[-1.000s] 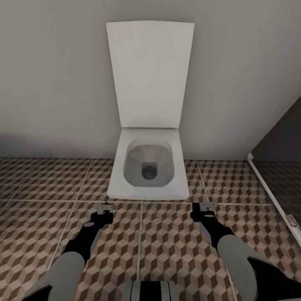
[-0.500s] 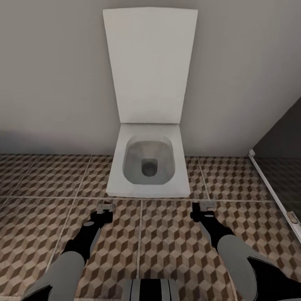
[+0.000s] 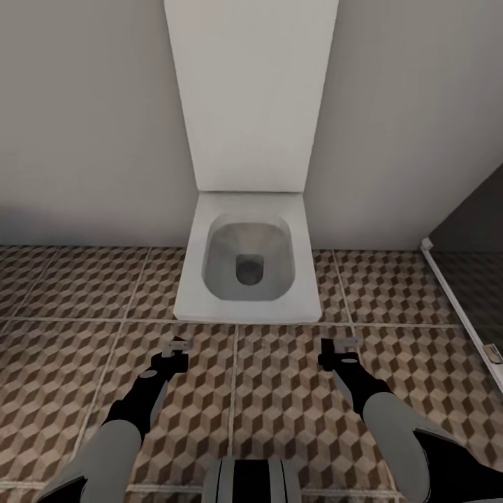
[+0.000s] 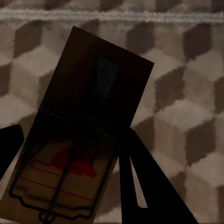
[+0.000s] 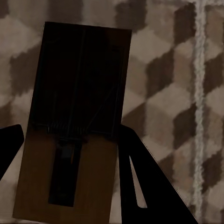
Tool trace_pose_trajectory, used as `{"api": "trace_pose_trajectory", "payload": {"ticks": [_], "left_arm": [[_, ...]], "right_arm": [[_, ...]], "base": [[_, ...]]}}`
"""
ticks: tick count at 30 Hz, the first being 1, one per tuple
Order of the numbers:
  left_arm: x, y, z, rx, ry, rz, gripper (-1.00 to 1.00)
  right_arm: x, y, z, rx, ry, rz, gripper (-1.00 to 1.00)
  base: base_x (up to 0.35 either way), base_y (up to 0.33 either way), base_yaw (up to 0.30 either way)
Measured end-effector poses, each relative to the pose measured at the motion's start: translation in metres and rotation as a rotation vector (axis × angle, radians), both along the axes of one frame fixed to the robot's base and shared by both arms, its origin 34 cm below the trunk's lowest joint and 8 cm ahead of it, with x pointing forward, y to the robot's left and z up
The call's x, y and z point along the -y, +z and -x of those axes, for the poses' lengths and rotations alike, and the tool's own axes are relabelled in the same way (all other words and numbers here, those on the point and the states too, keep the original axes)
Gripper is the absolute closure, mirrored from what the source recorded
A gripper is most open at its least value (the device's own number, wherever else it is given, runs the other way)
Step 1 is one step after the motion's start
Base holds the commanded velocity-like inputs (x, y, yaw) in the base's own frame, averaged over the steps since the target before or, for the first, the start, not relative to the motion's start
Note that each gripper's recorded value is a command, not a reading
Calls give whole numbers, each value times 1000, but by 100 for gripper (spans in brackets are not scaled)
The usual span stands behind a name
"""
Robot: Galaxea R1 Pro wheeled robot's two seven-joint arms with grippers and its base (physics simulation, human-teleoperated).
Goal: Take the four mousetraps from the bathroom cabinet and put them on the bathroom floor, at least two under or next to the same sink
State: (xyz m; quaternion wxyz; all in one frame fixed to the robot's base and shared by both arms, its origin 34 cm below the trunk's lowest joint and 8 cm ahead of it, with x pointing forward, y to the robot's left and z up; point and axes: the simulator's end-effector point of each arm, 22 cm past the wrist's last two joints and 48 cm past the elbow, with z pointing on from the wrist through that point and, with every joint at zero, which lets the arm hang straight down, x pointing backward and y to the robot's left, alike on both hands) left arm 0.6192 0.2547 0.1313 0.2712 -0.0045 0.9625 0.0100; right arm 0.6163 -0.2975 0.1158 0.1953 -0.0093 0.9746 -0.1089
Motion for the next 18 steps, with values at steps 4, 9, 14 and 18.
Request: {"api": "trace_pose_trajectory", "payload": {"ticks": [4,9,14,18], "left_arm": [[0,-9,6,-16,0,0,100],[0,-20,14,-37,0,0,100],[0,-31,21,-56,0,0,100],[0,-35,24,-64,0,0,100]], "right_arm": [[0,-9,6,-16,0,0,100],[0,-20,14,-37,1,0,100],[0,-31,22,-57,1,0,100],[0,-35,25,-64,3,1,100]], "base": [[0,0,0],[0,0,0],[0,0,0],[0,0,0]]}}
